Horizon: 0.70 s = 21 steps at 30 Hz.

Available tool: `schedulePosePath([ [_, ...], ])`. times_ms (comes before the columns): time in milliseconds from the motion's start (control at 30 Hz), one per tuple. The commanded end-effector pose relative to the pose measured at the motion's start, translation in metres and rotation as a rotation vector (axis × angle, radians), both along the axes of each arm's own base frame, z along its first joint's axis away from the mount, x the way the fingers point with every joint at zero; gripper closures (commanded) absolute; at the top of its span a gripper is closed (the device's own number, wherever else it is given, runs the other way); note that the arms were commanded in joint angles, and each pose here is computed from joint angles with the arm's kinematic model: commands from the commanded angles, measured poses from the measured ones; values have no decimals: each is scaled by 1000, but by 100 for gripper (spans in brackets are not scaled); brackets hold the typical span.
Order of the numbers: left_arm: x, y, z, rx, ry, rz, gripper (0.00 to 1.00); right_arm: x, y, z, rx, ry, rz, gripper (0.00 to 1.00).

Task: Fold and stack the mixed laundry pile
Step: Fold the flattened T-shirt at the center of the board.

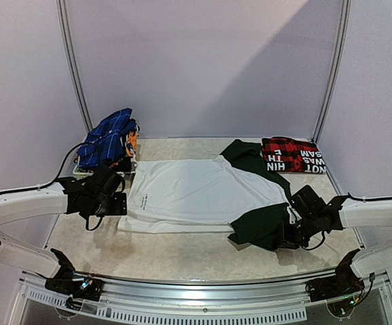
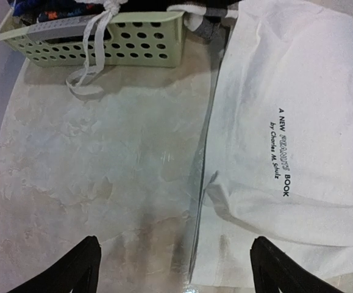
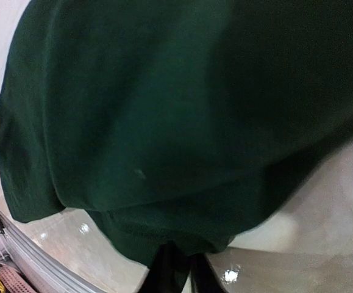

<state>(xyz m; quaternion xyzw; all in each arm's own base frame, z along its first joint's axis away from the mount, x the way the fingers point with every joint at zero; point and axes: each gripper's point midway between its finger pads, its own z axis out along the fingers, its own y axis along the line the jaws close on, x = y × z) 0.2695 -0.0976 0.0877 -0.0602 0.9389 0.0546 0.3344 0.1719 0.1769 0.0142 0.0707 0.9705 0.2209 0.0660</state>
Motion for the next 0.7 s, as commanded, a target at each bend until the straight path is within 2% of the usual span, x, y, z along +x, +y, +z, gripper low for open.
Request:
schedulePosePath([
  [0, -2, -2, 4, -7, -24, -11, 13, -5, -3, -14, -25, 25, 0, 95],
  [67, -2, -1, 4, -7, -28, -13, 14, -1, 0, -8, -13, 9, 2, 100],
  [400, -1, -11, 7, -37, -37, -72, 15, 40, 37, 71, 126, -174, 62, 100],
  [667, 0, -20, 6, -51, -28, -125, 16, 91, 60, 118, 156, -298, 66, 100],
])
